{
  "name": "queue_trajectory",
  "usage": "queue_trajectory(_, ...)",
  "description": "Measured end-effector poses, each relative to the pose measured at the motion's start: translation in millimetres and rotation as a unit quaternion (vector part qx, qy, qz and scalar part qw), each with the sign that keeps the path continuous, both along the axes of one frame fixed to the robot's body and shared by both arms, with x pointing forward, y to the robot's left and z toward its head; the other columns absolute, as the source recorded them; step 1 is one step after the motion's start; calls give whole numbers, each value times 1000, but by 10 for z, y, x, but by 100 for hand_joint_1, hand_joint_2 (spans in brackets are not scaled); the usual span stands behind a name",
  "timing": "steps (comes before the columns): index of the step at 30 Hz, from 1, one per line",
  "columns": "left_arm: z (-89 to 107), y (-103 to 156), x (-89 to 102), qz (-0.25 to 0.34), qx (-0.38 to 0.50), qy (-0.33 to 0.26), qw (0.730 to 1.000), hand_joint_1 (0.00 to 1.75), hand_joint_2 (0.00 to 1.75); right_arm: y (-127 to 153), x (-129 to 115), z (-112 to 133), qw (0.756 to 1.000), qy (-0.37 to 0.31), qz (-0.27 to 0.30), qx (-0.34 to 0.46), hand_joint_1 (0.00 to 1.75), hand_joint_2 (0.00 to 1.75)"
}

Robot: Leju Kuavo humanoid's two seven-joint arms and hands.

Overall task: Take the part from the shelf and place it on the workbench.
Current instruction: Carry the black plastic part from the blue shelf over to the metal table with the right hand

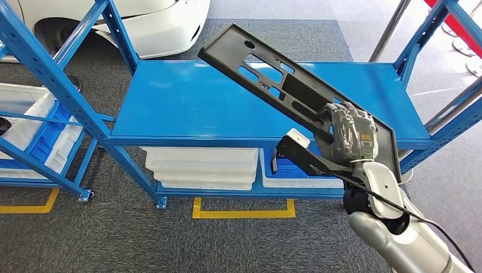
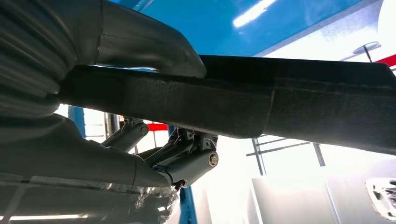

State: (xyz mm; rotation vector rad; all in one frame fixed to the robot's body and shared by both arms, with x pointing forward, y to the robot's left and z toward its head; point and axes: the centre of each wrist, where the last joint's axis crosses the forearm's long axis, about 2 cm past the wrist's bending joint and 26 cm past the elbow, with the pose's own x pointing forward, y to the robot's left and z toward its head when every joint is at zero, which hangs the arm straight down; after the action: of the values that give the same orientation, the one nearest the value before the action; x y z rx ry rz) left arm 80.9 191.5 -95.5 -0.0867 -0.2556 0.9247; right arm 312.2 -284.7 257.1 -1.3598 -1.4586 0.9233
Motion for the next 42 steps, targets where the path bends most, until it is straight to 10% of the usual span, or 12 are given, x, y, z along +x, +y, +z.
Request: queue_trajectory(42,0,-10,-14,2,17,14,1000,0,0,-8,20,-20,1000,10,1,10,175,175)
